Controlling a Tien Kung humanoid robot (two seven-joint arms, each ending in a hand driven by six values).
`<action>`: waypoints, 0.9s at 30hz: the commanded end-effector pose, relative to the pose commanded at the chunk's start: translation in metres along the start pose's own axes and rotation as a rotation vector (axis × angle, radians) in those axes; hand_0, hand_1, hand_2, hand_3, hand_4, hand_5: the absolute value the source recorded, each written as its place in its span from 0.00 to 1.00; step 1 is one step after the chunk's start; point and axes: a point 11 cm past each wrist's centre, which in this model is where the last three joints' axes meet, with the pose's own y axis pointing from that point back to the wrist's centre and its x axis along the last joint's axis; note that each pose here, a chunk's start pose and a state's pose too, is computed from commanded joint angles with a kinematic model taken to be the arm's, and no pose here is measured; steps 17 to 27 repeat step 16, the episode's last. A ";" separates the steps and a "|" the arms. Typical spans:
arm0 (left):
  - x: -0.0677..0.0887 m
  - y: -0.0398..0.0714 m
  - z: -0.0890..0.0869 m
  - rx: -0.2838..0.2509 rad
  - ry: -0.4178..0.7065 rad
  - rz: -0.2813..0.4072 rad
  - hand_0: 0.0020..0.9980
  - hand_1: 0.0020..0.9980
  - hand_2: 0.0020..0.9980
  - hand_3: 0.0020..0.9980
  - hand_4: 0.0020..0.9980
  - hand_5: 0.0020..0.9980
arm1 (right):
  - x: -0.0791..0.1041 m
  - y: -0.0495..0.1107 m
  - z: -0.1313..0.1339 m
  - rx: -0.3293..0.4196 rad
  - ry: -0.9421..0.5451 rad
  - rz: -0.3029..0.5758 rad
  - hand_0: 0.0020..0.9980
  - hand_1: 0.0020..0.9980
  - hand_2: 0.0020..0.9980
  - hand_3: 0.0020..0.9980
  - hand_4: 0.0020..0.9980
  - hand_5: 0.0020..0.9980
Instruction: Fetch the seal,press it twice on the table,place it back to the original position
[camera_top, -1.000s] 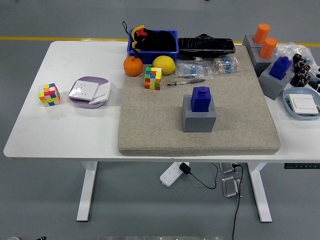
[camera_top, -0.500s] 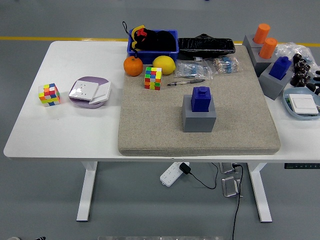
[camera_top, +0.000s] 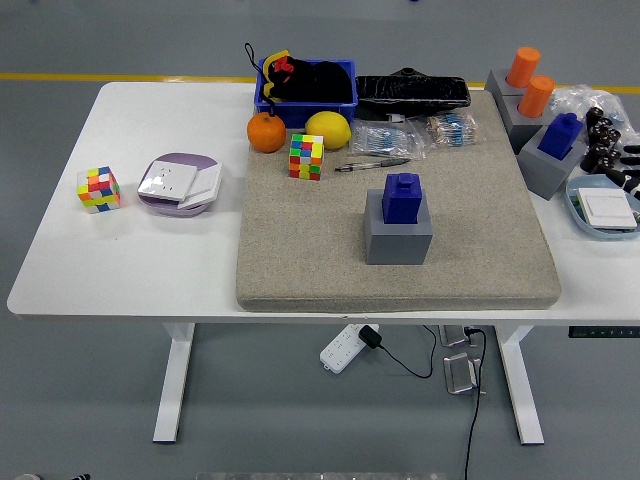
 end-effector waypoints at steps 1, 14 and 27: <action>0.000 0.000 0.000 0.000 0.001 0.000 0.82 0.81 0.78 0.82 0.73 0.42 | 0.000 0.000 0.000 0.000 0.000 0.000 0.83 0.73 0.72 0.73 0.95 0.35; -0.002 0.000 -0.001 0.000 0.012 -0.002 0.82 0.81 0.78 0.82 0.73 0.43 | -0.005 0.000 -0.003 0.006 0.000 -0.011 0.83 0.73 0.72 0.73 0.94 0.34; -0.002 0.000 0.000 -0.001 0.014 -0.003 0.82 0.81 0.78 0.82 0.73 0.43 | -0.006 0.000 -0.005 0.009 0.002 -0.015 0.83 0.73 0.72 0.73 0.94 0.34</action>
